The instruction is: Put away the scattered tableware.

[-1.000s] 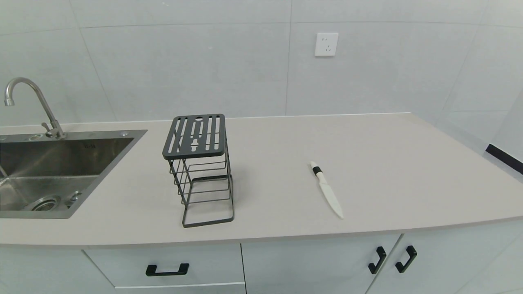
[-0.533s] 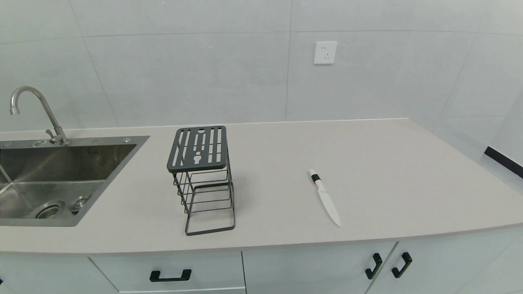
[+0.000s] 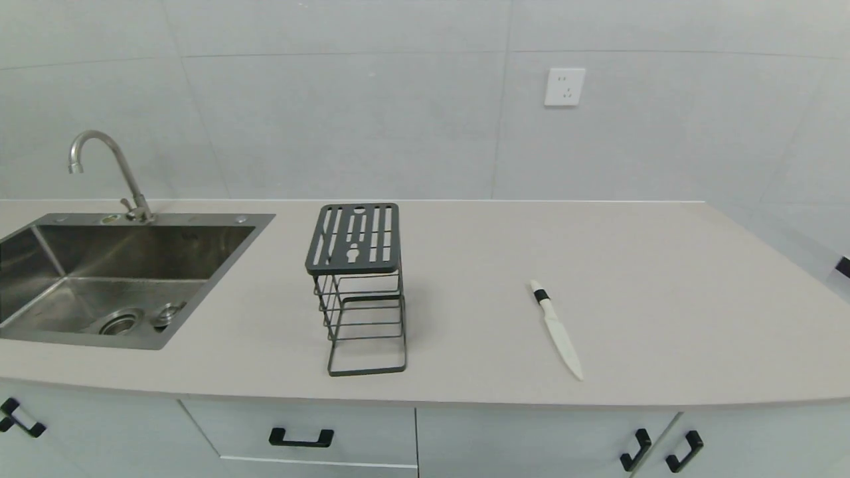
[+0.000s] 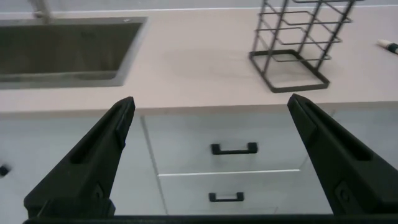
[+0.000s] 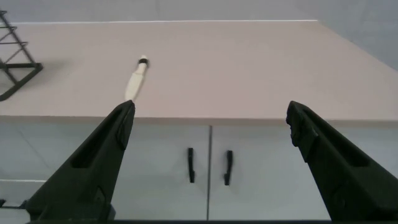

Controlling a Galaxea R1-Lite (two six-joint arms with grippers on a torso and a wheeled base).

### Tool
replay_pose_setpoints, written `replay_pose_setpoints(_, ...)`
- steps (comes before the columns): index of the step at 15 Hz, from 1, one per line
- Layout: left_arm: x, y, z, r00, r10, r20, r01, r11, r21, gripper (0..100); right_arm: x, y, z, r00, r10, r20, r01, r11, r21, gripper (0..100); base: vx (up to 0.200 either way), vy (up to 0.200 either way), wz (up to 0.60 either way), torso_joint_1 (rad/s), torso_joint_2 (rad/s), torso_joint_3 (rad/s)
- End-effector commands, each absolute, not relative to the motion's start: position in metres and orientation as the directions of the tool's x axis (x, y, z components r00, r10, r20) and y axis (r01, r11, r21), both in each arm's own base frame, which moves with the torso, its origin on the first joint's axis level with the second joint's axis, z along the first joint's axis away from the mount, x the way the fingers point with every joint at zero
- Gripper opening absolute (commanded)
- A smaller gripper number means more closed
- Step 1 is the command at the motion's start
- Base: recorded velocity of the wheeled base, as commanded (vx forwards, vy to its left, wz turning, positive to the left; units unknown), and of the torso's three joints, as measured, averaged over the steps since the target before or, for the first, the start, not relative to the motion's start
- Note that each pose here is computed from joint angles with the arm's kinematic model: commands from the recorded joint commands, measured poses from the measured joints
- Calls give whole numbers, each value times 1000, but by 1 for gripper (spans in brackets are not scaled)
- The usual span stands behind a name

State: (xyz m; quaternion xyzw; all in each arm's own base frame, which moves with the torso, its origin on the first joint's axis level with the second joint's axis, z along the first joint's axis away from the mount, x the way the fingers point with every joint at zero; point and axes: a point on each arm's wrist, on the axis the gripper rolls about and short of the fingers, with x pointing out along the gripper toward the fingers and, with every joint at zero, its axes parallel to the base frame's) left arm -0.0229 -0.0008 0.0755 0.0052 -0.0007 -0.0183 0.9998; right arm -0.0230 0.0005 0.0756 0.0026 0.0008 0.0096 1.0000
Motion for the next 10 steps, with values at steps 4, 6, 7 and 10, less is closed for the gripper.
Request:
replay_pose_setpoints(4,-23,-1,76,999,-38,2,38,999,12,100,-23,1,76,1000,20,-2,-20,1000,6,100,0,0,0,0,0,0)
replay_pose_setpoints(6,-23,-1,76,999,-40,2,40,999,11,100,-23,1,76,1000,20,-2,-20,1000,6,100,0,0,0,0,0,0)
replay_pose_setpoints(7,-23,-1,76,999,-40,2,40,999,12,100,-23,1,76,1000,20,-2,-20,1000,6,100,0,0,0,56,-66,-46)
replay_pose_setpoints(10,-23,-1,76,999,-37,2,37,999,11,100,-23,1,76,1000,20,-2,-20,1000,6,100,0,0,0,220,-422,-206)
